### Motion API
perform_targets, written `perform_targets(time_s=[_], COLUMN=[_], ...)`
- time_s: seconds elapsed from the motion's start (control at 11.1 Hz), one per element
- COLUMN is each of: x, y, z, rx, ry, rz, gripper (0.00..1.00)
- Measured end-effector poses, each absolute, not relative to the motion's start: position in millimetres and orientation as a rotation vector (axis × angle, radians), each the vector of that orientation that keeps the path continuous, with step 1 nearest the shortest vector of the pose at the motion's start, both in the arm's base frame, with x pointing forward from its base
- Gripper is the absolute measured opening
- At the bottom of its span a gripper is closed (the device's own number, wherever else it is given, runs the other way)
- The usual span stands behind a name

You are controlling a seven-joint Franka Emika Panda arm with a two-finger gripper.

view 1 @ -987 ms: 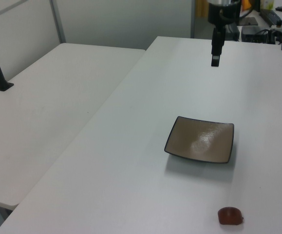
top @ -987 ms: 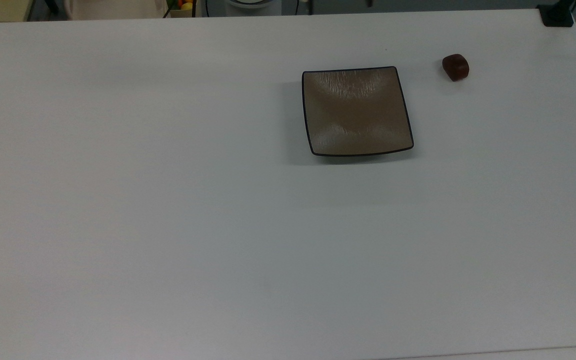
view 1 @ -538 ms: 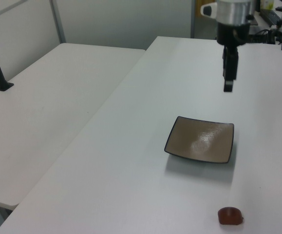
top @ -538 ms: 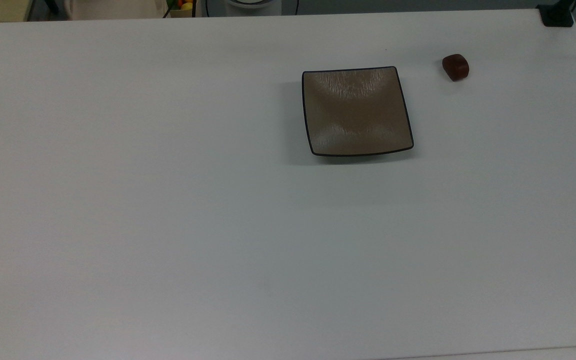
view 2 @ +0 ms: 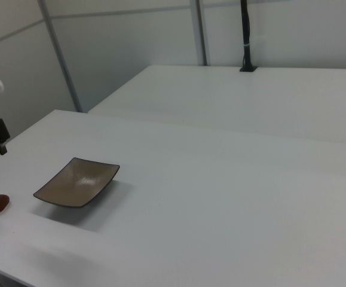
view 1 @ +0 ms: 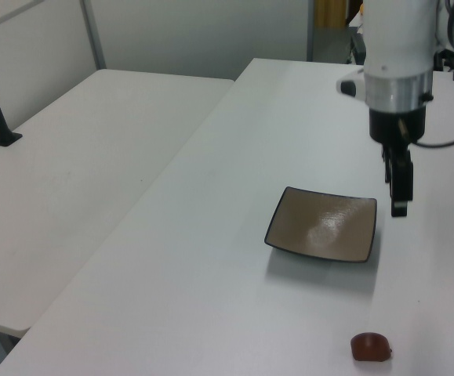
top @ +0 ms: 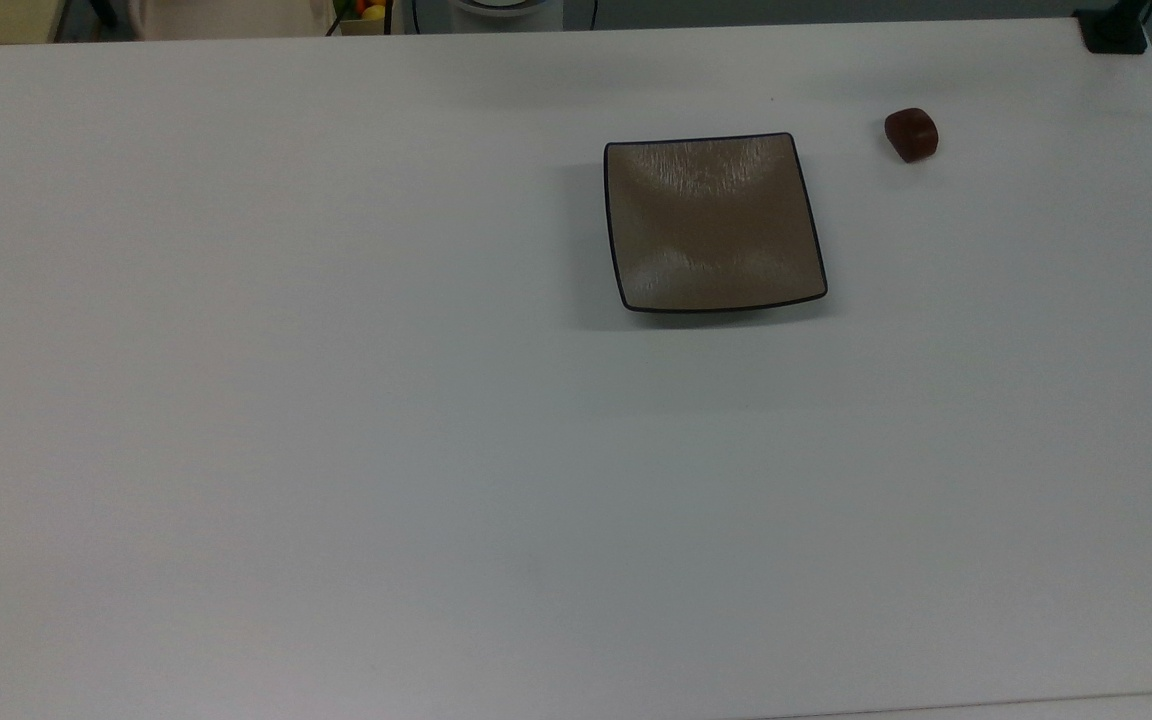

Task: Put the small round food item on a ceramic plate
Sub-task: 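Move the open gripper over the small round brown food item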

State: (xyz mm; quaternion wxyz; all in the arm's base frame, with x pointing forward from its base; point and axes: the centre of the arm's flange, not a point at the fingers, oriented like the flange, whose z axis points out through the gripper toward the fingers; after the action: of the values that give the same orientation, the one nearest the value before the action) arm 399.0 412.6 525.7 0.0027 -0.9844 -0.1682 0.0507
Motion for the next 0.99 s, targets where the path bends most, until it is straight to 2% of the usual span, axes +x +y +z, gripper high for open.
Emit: perform_targets(time_s=[0.81, 0.99], x=[357.4, 357.8], y=[463.2, 471.8], z=[403.7, 378.7], rx=[-2.976, -2.953], ry=[-0.499, -0.488], rz=[0.068, 0.072], gripper=[1.00, 1.00])
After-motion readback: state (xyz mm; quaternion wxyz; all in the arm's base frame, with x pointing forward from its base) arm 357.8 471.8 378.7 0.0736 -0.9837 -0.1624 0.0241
